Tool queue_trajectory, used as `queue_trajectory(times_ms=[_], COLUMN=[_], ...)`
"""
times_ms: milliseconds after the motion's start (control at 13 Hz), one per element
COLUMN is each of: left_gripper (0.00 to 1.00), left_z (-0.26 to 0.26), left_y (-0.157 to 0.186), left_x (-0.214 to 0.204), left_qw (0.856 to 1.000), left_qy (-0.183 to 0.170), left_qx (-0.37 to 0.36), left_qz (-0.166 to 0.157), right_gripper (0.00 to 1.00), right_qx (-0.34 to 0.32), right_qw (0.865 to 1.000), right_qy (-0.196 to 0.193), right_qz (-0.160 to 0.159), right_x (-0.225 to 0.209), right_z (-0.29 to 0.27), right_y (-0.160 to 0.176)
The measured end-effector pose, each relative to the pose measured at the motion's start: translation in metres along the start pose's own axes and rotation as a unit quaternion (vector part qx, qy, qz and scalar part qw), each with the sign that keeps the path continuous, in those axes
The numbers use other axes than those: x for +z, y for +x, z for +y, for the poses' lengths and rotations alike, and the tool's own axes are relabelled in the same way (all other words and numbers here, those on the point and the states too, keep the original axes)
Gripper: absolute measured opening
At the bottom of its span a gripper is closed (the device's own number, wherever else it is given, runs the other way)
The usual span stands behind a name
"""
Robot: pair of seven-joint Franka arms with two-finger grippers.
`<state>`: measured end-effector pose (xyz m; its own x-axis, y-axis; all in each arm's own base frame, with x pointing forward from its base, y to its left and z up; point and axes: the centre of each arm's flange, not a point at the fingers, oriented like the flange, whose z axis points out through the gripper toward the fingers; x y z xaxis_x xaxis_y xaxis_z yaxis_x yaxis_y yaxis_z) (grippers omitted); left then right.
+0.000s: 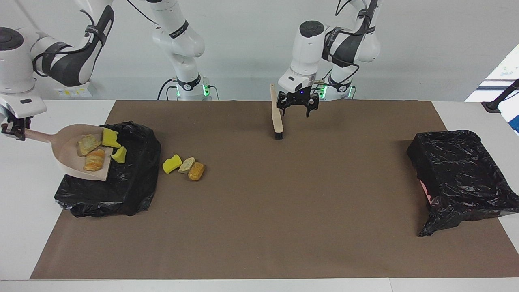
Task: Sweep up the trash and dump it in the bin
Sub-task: 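Tilt the dustpan with the right gripper to dump trash into the bag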
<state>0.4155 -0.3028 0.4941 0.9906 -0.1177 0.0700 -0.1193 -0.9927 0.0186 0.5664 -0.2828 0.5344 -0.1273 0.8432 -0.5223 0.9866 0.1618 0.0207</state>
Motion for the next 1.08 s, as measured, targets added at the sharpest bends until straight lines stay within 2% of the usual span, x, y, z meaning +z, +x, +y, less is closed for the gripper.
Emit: queue_trajectory(times_ms=[154,385,617,848,1079], left_gripper=[1.0,1.0,1.0,1.0,1.0], left_z=[-0.044,-0.101,-0.155,-0.205,-0.225], left_y=[0.036,0.068,0.082,0.083,0.091], left_x=[-0.034,-0.064,-0.099,-0.153,-0.178], left_qw=[1.0,1.0,1.0,0.999,0.998], left_qy=[0.003,0.005,0.012,0.017,0.019], left_qx=[0.007,0.008,0.022,0.043,0.05], left_qz=[0.004,0.017,0.013,0.003,-0.015], right_gripper=[0.33,0.33,0.33,0.33,0.33], right_qx=[-0.04,-0.091,-0.124,-0.146,-0.149], right_qw=[0.999,0.993,0.986,0.98,0.977], right_qy=[0.001,-0.001,-0.003,-0.01,-0.018], right_qz=[-0.031,-0.08,-0.113,-0.135,-0.148], right_x=[-0.007,-0.022,-0.034,-0.058,-0.089], right_z=[0.009,0.026,0.035,0.03,0.017], right_y=[0.008,0.026,0.034,0.025,0.011])
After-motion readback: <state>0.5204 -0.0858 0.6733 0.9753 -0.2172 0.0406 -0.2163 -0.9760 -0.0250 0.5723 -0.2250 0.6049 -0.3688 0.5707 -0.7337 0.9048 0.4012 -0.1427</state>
